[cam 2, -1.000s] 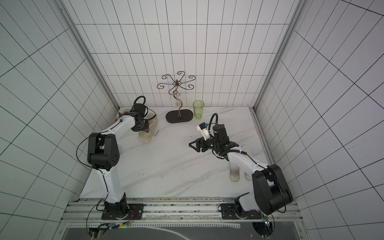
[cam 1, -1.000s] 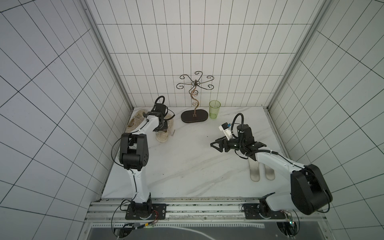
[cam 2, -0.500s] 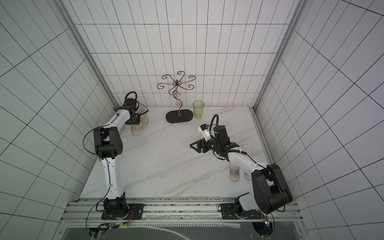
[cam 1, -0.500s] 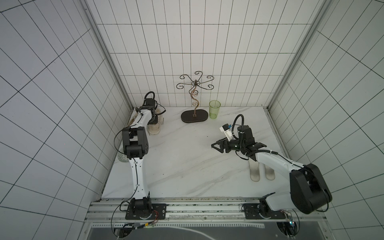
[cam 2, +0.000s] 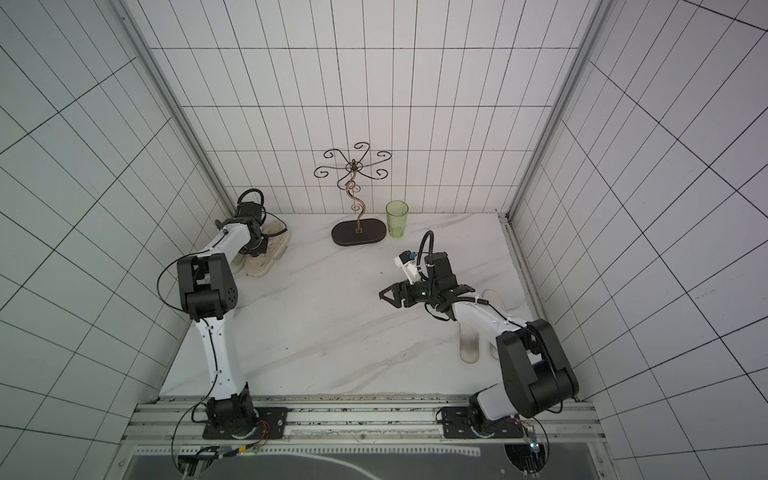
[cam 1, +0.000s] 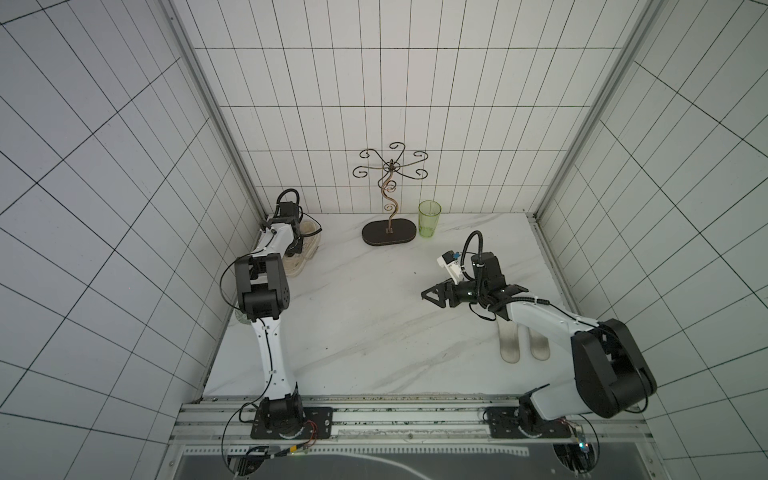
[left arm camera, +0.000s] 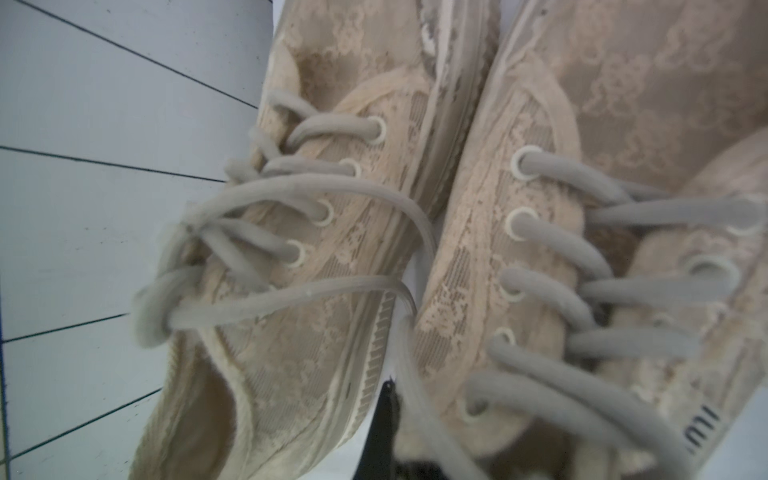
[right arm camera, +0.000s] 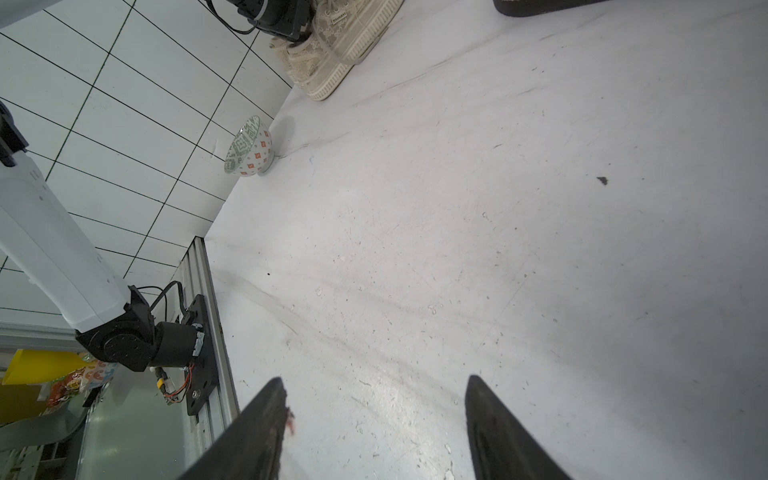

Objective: Remove the insole from the shoe
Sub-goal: Move the shoe to the center of the board.

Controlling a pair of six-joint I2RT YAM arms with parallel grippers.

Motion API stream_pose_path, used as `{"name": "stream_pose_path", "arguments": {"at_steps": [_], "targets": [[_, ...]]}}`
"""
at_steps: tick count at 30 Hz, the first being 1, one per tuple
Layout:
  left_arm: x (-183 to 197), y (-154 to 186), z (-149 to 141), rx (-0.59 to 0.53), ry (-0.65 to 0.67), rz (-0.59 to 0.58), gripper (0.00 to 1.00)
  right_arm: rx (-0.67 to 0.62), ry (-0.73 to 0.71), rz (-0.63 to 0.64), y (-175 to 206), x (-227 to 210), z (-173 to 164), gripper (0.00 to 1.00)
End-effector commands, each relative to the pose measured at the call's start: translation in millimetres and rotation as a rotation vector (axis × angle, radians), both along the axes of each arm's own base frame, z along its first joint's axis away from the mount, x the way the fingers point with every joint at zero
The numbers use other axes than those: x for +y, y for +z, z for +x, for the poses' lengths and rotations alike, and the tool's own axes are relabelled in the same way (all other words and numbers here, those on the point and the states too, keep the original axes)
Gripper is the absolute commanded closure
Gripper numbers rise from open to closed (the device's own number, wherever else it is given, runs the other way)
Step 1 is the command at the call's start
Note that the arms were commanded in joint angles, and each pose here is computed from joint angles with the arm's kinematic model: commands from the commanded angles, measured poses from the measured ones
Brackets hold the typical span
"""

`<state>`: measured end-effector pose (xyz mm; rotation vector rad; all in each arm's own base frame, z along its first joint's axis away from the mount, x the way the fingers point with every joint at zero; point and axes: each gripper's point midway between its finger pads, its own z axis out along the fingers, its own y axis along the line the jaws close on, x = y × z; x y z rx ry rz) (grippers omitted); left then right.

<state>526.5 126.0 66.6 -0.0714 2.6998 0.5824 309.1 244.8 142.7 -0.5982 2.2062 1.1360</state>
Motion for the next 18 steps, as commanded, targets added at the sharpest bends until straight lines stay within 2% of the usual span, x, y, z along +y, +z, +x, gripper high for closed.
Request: {"name": "stream_pose_path", "arguments": {"at_steps": [1, 3, 8, 9, 11, 15, 18], "targets": [[6, 3, -6, 0.004, 0.009, 0.019, 0.92, -0.015, -0.007, -0.008, 6, -3, 8, 0.31], [6, 10, -2, -0.023, 0.025, 0.013, 0.68, -0.021, -0.021, -0.017, 7, -6, 12, 0.29], [1, 56, 13, -0.158, 0.063, -0.032, 0.5, -0.076, -0.109, -0.032, 23, -25, 30, 0.18], [-1, 70, 15, -0.194, 0.064, -0.051, 0.41, -0.099, -0.146, -0.042, 29, -34, 37, 0.15], [-6, 97, 17, -0.267, 0.071, -0.087, 0.3, -0.144, -0.226, -0.061, 42, -53, 50, 0.01], [-28, 153, 8, -0.433, 0.05, -0.204, 0.03, -0.243, -0.417, -0.122, 68, -107, 76, 0.01], [-50, 187, -14, -0.619, 0.011, -0.309, 0.03, -0.289, -0.588, -0.189, 78, -155, 85, 0.01]]}}
